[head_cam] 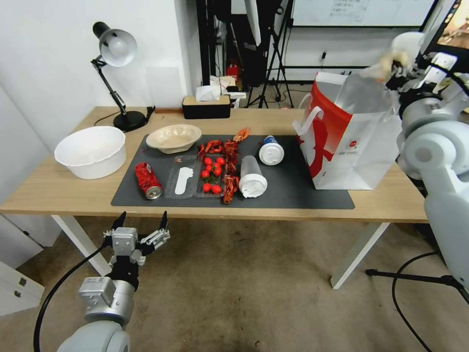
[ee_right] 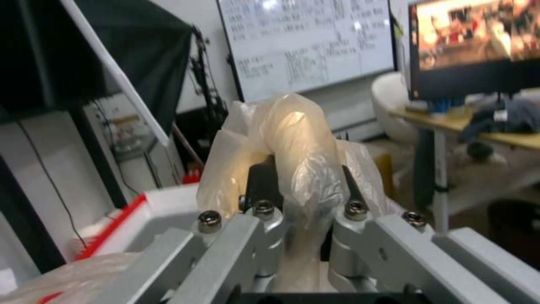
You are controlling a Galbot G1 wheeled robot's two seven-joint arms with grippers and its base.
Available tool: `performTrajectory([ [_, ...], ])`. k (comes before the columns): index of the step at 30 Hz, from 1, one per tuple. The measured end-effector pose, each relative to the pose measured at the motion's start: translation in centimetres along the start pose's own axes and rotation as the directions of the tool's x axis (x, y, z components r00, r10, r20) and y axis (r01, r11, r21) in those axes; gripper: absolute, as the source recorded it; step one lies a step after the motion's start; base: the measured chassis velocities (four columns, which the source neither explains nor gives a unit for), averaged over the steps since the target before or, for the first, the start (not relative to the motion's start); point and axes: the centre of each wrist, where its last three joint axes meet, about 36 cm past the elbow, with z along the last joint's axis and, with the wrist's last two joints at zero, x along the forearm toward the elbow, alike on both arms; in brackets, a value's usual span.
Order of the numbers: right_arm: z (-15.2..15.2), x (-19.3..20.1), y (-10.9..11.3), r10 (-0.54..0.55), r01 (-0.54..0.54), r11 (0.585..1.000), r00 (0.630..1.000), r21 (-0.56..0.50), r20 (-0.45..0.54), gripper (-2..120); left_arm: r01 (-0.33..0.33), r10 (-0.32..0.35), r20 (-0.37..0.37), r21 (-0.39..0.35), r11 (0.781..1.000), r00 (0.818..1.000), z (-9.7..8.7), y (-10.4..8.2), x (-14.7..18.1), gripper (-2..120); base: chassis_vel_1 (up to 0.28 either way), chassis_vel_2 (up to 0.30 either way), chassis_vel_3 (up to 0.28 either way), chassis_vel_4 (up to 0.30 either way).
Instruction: Pick up the trash from the table and place it into the takeout bag.
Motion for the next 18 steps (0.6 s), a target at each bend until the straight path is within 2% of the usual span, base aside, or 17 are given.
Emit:
performTrajectory([
  [3,0.7,-1.6,-0.5,0.072,-0.071,0.997,0.997,0.006,-0.04,6,0.001,-0.001,0.004,-0.001,1.0,1.0,0.0,0.0,0.0,100,0.0,0.0,0.0,0.0],
  [8,2.2,-3.5,-0.4,0.142,-0.143,0.99,0.979,0.002,-0.144,24,0.003,-0.003,0.009,-0.009,1.0,1.0,0.1,0.0,0.1,100,0.0,0.0,0.0,0.0],
  [11,2.4,-3.7,-0.1,0.147,-0.148,0.989,0.976,0.001,-0.164,32,0.004,-0.004,0.01,-0.011,1.0,1.0,0.1,0.0,0.2,100,0.0,0.0,0.0,0.0],
  [13,2.6,-3.9,0.2,0.148,-0.149,0.989,0.971,0.007,-0.186,44,0.006,-0.006,0.011,-0.012,1.0,1.0,0.1,0.0,0.2,100,0.0,0.0,0.0,0.0],
  [14,2.6,-3.9,0.2,0.148,-0.149,0.989,0.971,0.007,-0.186,44,0.006,-0.006,0.011,-0.012,1.0,1.0,0.1,0.0,0.2,100,0.0,0.0,0.0,0.0],
  [16,2.6,-3.9,0.2,0.148,-0.148,0.989,0.97,0.013,-0.195,53,0.006,-0.006,0.01,-0.012,1.0,1.0,0.2,0.0,0.2,100,0.0,0.0,0.0,0.0],
  [18,2.6,-3.9,0.2,0.148,-0.148,0.989,0.97,0.013,-0.195,55,0.006,-0.006,0.01,-0.012,1.0,1.0,0.2,0.0,0.2,100,0.0,0.0,0.0,0.0],
])
